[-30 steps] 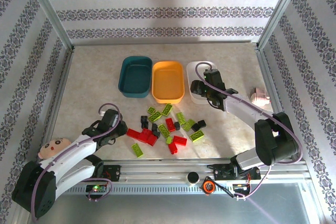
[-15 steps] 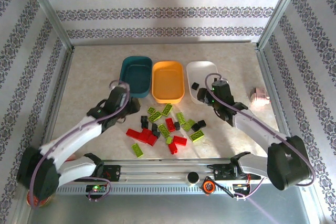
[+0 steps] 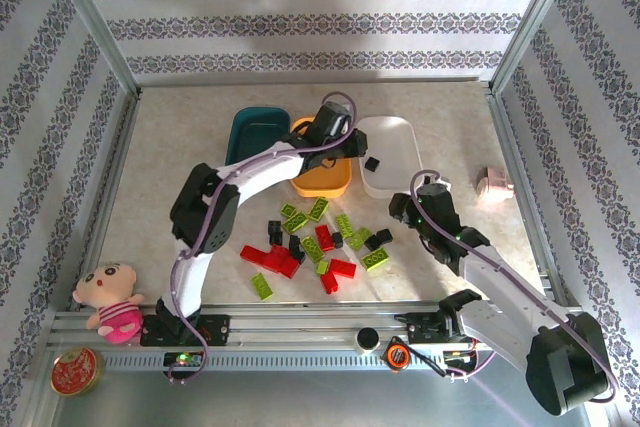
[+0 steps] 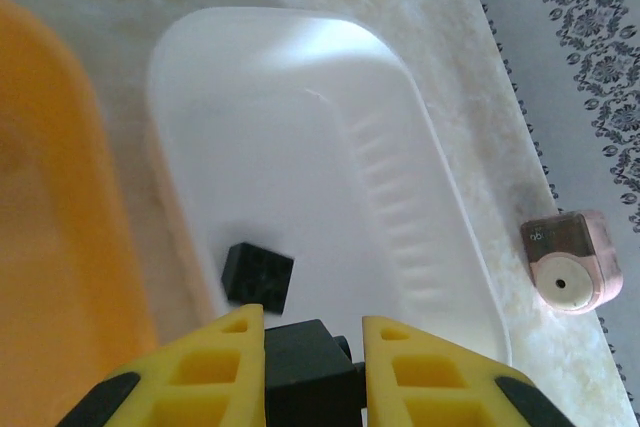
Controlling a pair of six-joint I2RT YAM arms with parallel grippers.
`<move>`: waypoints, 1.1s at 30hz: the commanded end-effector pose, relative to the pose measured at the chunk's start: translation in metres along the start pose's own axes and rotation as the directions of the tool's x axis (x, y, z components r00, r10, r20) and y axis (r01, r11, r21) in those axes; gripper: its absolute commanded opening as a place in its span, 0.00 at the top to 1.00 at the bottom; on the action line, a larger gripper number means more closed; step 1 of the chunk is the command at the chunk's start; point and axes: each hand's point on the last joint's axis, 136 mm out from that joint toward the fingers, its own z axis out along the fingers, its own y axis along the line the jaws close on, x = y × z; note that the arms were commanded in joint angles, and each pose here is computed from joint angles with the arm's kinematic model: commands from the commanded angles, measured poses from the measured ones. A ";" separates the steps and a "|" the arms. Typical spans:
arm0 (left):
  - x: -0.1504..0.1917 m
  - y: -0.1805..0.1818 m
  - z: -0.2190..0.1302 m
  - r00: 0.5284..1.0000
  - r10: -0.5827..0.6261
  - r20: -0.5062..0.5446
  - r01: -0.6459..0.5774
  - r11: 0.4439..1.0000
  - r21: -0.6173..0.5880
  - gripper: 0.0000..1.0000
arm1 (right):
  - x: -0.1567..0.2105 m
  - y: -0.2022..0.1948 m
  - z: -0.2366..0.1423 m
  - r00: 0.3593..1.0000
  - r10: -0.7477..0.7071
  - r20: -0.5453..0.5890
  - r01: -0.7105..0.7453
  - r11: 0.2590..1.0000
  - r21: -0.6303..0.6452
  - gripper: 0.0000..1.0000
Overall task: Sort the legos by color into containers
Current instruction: Place the lego in the container, then pick up the lego from the center of the table.
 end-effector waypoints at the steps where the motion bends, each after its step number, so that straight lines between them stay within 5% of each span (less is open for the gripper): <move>1: -0.012 -0.024 0.016 1.000 -0.007 0.000 0.007 0.996 0.084 0.81 | 0.010 -0.011 -0.002 1.000 0.008 -0.018 -0.007 0.999 0.041 0.30; 9: -0.030 -0.042 0.025 0.999 -0.042 0.020 0.038 0.989 0.141 0.48 | 0.014 -0.007 -0.003 0.999 -0.002 -0.044 0.003 1.000 0.026 0.28; 18: -0.051 -0.056 -0.076 0.984 -0.012 0.177 -0.023 0.980 0.198 0.31 | 0.034 0.033 -0.006 0.982 -0.119 -0.146 0.098 0.984 -0.148 0.29; 27: 0.026 0.028 -0.198 0.957 0.000 0.289 -0.017 0.998 0.055 0.00 | 0.069 0.096 -0.009 0.924 -0.323 -0.206 0.234 0.902 -0.363 0.28; 33: 0.082 0.076 -0.247 0.957 -0.010 0.290 0.017 1.000 -0.022 0.00 | 0.072 0.126 0.014 0.904 -0.370 -0.215 0.284 0.895 -0.345 0.28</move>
